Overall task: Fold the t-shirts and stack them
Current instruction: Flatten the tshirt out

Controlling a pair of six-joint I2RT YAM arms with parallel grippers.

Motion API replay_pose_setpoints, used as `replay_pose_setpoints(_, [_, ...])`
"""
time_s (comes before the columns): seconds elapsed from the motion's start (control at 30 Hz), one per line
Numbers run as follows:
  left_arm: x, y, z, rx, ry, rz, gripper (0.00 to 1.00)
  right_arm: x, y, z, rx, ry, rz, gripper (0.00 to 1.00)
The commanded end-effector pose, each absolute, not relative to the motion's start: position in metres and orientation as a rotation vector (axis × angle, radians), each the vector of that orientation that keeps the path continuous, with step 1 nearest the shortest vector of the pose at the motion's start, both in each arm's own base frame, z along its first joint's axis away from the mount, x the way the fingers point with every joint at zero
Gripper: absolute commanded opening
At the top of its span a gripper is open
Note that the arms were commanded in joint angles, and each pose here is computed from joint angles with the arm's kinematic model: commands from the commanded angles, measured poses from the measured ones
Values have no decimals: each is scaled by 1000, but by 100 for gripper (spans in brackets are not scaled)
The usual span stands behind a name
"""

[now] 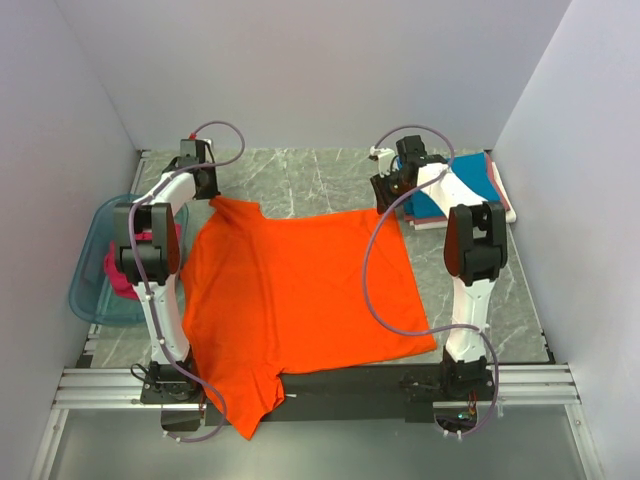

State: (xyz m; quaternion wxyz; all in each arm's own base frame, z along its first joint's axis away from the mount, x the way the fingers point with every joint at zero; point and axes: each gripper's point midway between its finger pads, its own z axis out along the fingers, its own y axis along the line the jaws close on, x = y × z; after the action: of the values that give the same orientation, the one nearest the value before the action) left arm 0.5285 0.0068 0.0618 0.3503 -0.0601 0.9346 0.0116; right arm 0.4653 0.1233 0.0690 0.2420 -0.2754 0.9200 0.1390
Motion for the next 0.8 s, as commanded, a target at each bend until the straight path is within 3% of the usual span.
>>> replay_pose_setpoints(0.0, [546, 17, 93, -201, 2311, 9, 0, 484, 107, 69, -666, 2533, 253, 43])
replay_pose_setpoints(0.4, [542, 37, 93, -260, 2295, 29, 0, 500, 100, 57, -639, 2542, 177, 41])
replay_pose_setpoints(0.77, [544, 32, 88, -249, 2309, -6, 0, 523, 116, 48, -613, 2555, 223, 45])
